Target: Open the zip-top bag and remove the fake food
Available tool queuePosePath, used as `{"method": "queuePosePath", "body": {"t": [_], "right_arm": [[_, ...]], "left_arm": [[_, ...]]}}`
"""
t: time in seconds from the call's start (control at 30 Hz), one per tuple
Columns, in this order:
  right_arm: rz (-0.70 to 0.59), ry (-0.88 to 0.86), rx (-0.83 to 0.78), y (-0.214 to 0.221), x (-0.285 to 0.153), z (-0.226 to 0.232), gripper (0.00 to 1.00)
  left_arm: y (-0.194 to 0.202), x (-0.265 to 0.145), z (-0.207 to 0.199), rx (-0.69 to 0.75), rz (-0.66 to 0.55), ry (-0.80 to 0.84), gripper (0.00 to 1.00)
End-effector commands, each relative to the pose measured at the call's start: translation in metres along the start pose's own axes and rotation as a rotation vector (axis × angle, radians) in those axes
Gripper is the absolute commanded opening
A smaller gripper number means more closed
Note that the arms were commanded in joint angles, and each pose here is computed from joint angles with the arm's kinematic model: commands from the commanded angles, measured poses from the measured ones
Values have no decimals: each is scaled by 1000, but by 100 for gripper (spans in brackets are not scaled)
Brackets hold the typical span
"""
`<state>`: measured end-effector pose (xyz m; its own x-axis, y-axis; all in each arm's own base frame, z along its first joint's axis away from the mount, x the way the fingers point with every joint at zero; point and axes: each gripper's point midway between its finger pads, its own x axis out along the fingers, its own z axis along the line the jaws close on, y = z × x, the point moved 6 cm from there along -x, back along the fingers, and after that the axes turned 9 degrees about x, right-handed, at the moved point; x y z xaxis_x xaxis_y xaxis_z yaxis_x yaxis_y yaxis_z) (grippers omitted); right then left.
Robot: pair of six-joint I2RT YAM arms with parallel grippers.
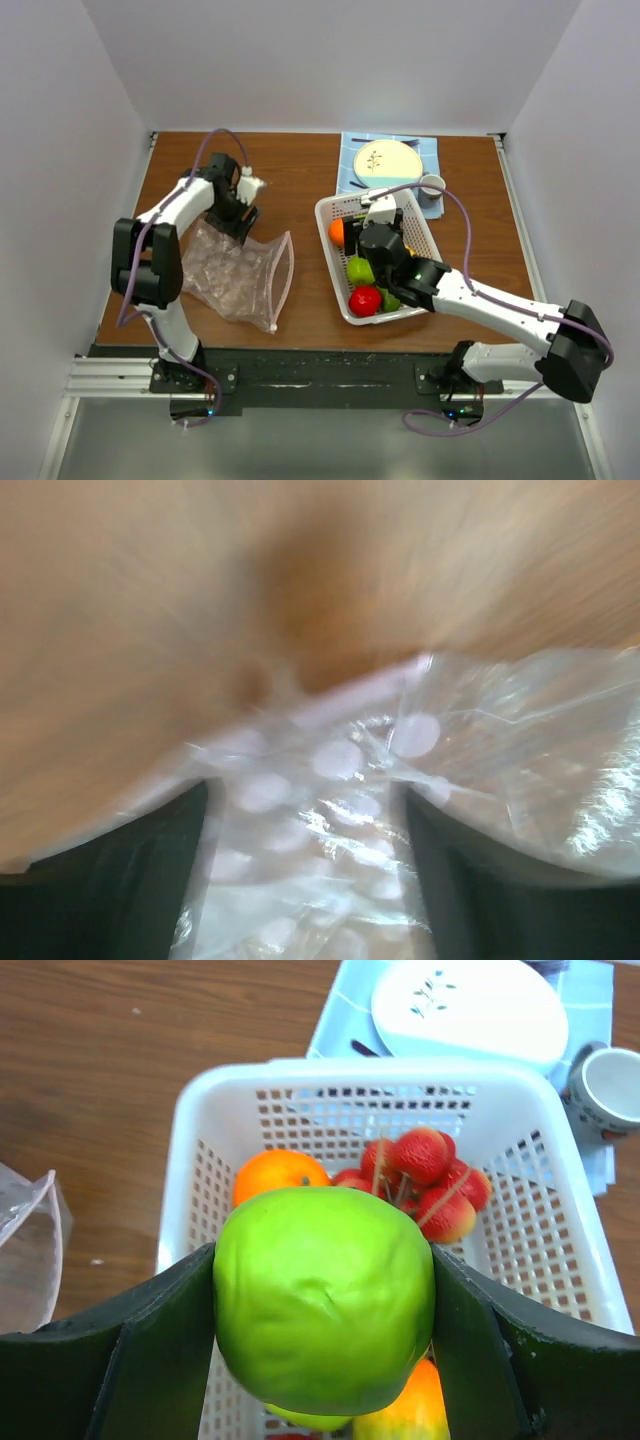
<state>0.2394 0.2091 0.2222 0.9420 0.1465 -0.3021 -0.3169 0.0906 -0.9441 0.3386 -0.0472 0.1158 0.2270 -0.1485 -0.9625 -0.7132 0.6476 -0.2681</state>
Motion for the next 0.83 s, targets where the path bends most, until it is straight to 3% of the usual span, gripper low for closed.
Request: {"method": "queuePosePath", "body": {"t": [0.0, 0.13, 0.23, 0.43, 0.63, 0.8], "right_arm": [[32, 47, 6, -4, -9, -9, 98], [54, 48, 16, -11, -21, -16, 99], [56, 62, 15, -18, -31, -24, 99], [69, 79, 0, -34, -50, -37, 99], [19, 27, 53, -53, -76, -51, 99], [9, 43, 60, -54, -90, -67, 99]], "left_arm": [[-60, -106, 10, 1, -377, -106, 100], [-62, -166, -3, 43, -553, -169, 100], [-48, -178, -16, 71, -602, -175, 100], [-9, -150, -26, 141, -564, -251, 100], [8, -135, -34, 105, -513, -226, 100], [2, -161, -38, 88, -642, -266, 100]]}}
